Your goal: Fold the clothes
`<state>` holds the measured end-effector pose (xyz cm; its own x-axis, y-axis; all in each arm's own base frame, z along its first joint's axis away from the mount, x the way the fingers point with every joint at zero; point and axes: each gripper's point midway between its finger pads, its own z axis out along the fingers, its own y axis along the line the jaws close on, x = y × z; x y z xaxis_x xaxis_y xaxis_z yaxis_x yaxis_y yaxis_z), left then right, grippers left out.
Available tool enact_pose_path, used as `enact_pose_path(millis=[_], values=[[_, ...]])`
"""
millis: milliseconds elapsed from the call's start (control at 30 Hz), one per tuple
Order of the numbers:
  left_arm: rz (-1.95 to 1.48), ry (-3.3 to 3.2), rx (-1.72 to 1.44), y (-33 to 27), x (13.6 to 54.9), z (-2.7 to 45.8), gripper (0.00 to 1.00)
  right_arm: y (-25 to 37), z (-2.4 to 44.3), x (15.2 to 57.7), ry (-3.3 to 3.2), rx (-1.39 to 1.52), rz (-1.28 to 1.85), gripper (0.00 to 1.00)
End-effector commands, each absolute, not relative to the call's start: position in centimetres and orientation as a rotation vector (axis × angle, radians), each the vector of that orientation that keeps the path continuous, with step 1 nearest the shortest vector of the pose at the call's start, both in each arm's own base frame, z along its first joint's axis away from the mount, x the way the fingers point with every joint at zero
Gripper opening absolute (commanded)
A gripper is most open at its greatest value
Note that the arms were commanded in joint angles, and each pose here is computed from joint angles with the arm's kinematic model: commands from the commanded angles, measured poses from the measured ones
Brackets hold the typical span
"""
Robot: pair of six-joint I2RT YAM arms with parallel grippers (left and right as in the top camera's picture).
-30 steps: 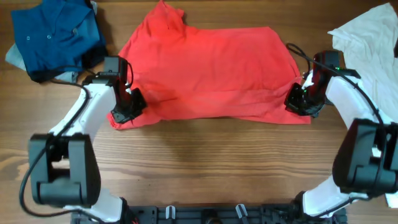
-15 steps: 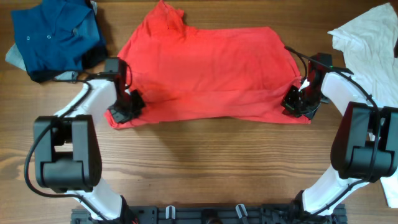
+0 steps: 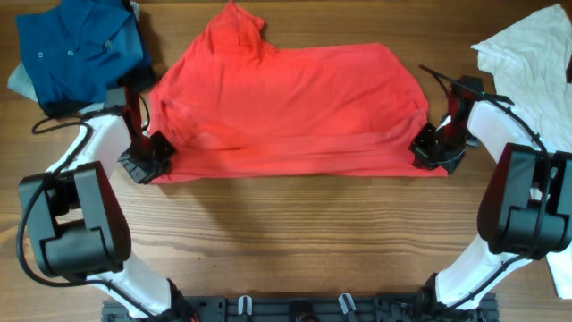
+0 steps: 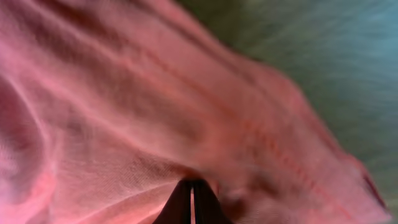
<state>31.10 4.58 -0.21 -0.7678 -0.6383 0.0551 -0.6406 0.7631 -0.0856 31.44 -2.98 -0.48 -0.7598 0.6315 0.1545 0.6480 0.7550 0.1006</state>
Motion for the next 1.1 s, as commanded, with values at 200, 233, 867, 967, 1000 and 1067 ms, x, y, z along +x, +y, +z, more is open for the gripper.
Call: enact_pose_path(millis=[200, 233, 867, 967, 1000, 1067], values=[[0.096, -3.064, 1.106, 6.2, 31.0, 5.6, 0.04, -7.9, 4.6, 29.5, -2.890, -1.251, 0.069, 0.04], [0.116, -3.086, 1.111, 6.0, 31.2, 6.3, 0.04, -7.9, 5.3, 29.6, -2.910, -1.261, 0.064, 0.04], [0.605, -3.248, 0.620, -10.4, 36.3, 5.9, 0.56, 2.0, 8.9, 36.9, -3.224, -0.826, -0.655, 0.59], [0.576, -3.225, 0.649, -10.2, 36.9, 3.7, 0.56, 2.1, 8.0, 37.3, -3.215, -0.827, -0.657, 0.59], [0.560, -3.213, 0.658, -10.2, 36.9, 3.0, 0.56, 2.1, 7.5, 37.3, -3.196, -0.847, -0.648, 0.59], [0.542, -3.193, 0.660, -10.1, 36.8, 1.9, 0.56, 2.1, 6.7, 37.3, -3.177, -0.849, -0.638, 0.59]])
